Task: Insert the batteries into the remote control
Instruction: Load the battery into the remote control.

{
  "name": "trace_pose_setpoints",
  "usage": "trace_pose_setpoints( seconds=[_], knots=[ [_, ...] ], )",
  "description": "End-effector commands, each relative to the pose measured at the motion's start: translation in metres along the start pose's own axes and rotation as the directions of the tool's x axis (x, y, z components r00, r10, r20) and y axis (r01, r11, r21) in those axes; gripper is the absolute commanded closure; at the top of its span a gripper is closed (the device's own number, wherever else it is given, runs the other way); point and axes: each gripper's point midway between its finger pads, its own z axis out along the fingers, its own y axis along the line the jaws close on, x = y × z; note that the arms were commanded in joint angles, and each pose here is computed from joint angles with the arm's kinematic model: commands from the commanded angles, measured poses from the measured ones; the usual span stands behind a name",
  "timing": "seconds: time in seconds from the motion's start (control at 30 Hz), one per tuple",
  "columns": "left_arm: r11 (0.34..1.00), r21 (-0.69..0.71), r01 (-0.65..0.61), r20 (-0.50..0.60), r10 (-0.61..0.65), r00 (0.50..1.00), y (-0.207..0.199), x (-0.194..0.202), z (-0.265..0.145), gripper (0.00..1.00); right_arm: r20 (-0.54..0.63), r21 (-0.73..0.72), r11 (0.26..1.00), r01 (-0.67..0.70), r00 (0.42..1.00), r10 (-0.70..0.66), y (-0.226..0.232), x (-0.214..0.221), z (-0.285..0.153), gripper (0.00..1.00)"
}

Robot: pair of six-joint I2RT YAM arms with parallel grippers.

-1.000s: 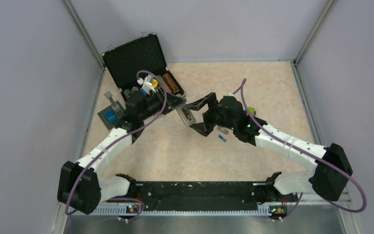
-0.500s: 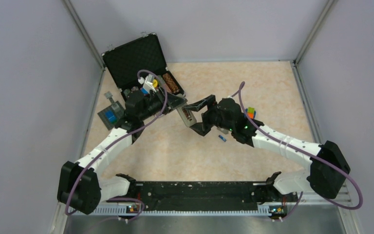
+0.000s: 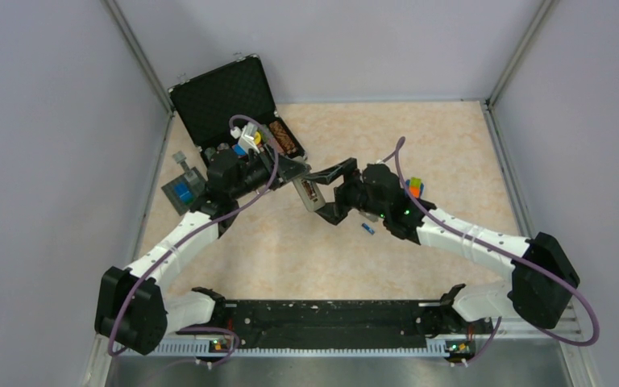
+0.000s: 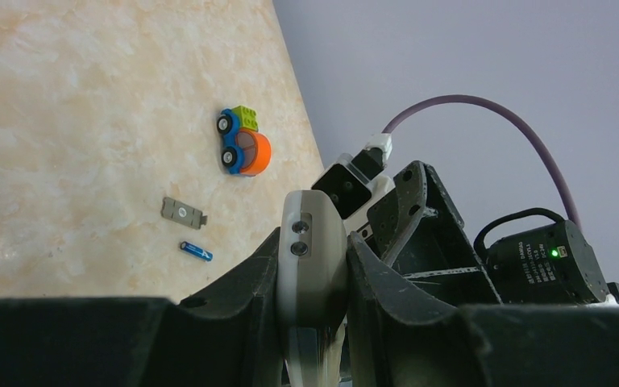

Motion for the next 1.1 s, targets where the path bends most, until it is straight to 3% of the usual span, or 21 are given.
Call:
trace_pose_setpoints(
  seconds=[0.0, 0.27, 0.77, 0.9, 1.07],
  knots=[
    [0.994, 0.082, -0.072, 0.026, 0.07, 0.997, -0.024, -0.008, -0.003, 1.0, -0.014, -0.05, 0.999, -0.017, 1.0, 0.017, 0.013, 0.0, -0.001, 0.21],
    [0.994, 0.077, -0.075, 0.034, 0.072, 0.997, -0.024, -0.009, -0.004, 1.0, -0.019, -0.052, 0.998, -0.025, 1.0, 0.024, 0.011, 0.0, -0.003, 0.39],
    [1.0, -0.021, 0.011, 0.03, -0.011, 1.0, -0.022, -0.017, -0.003, 1.0, -0.035, -0.078, 0.997, -0.015, 0.999, 0.013, 0.007, 0.001, -0.005, 0.56],
    [0.997, -0.044, 0.057, 0.022, -0.056, 0.998, -0.022, -0.019, -0.002, 1.0, -0.046, -0.092, 0.995, -0.034, 0.999, 0.03, 0.007, 0.002, -0.006, 0.66],
    [0.993, -0.042, 0.109, 0.01, -0.109, 0.994, -0.027, -0.019, -0.001, 1.0, -0.058, -0.08, 0.996, -0.034, 0.998, 0.029, 0.005, 0.004, -0.004, 0.65]
  ],
)
